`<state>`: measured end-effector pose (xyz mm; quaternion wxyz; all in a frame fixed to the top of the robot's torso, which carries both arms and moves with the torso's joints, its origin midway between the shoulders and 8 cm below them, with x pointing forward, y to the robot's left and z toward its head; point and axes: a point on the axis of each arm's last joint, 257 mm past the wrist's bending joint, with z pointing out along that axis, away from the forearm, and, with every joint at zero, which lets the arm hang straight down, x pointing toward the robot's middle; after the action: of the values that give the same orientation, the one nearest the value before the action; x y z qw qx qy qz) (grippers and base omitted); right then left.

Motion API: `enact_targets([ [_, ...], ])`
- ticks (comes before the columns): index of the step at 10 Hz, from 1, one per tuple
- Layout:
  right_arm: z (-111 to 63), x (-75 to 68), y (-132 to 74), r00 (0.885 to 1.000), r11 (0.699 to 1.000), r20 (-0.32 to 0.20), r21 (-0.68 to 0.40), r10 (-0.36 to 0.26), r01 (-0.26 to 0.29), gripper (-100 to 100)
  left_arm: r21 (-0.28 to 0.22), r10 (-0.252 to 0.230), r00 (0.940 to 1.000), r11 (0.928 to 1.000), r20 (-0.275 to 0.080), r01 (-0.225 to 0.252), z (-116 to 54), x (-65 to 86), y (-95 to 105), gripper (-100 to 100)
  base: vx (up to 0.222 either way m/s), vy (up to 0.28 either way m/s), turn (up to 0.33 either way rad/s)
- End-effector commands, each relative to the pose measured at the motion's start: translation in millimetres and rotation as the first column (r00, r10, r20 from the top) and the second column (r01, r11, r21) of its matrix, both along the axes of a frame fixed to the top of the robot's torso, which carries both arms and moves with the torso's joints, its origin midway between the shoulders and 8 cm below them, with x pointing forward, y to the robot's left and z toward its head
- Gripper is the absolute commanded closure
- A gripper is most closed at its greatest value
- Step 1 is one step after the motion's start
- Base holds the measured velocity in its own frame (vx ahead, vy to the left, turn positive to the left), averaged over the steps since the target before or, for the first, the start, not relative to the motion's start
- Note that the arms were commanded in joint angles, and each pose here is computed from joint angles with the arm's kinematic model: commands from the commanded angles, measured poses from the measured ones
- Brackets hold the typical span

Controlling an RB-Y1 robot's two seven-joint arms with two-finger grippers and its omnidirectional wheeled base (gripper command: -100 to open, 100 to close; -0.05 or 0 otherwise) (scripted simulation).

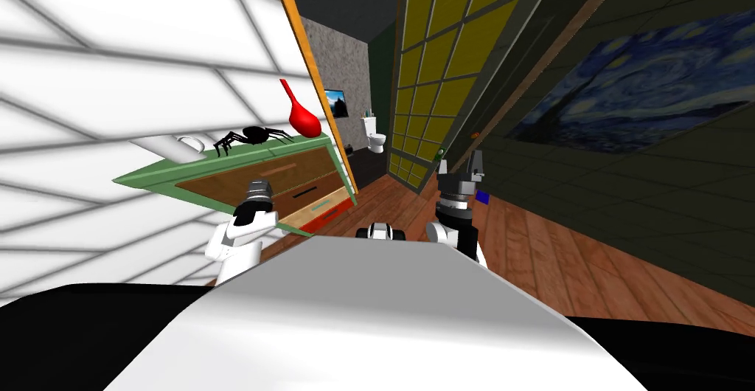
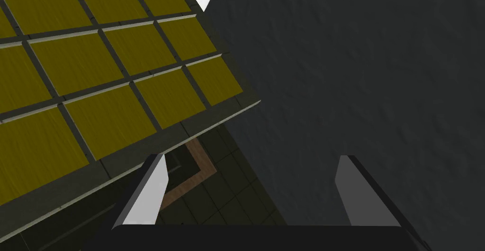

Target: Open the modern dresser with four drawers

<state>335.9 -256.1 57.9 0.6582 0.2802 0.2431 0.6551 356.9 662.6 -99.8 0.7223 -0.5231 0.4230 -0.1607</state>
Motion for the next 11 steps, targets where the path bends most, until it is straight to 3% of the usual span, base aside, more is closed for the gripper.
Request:
enact_targets([
  [1, 0.1, 0.1, 0.1, 1.000, 1.000, 0.000, 0.000, 0.000, 0.000, 0, -0.015, 0.079, 0.9961, 0.9968, 0.038, -0.079, 12.0, -20.1, 40.0, 100, -0.133, -0.123, -0.336],
  [4, 0.0, 0.0, 0.0, 1.000, 1.000, 0.000, 0.000, 0.000, 0.000, 0, -0.019, 0.084, 0.9959, 0.9963, 0.034, -0.083, 11.0, -22.1, 41.9, 100, -0.016, -0.019, -0.002],
  [5, 0.0, 0.0, -0.1, 1.000, 1.000, 0.000, 0.000, 0.000, 0.000, 0, -0.022, 0.087, 0.9958, 0.9960, 0.029, -0.086, 5.7, -21.6, 43.8, -100, 0.053, 0.077, -0.004],
  [9, -0.1, 0.0, -0.1, 1.000, 1.000, 0.000, 0.000, 0.000, 0.000, 0, -0.026, 0.091, 0.9956, 0.9955, 0.021, -0.091, -3.6, -20.7, 46.3, -100, 0.102, 0.119, -0.007],
  [11, -0.1, 0.0, -0.1, 1.000, 1.000, 0.000, 0.000, 0.000, 0.000, 0, -0.030, 0.096, 0.9951, 0.9949, 0.022, -0.096, 2.5, -20.9, 49.3, -100, 0.061, 0.069, -0.020],
])
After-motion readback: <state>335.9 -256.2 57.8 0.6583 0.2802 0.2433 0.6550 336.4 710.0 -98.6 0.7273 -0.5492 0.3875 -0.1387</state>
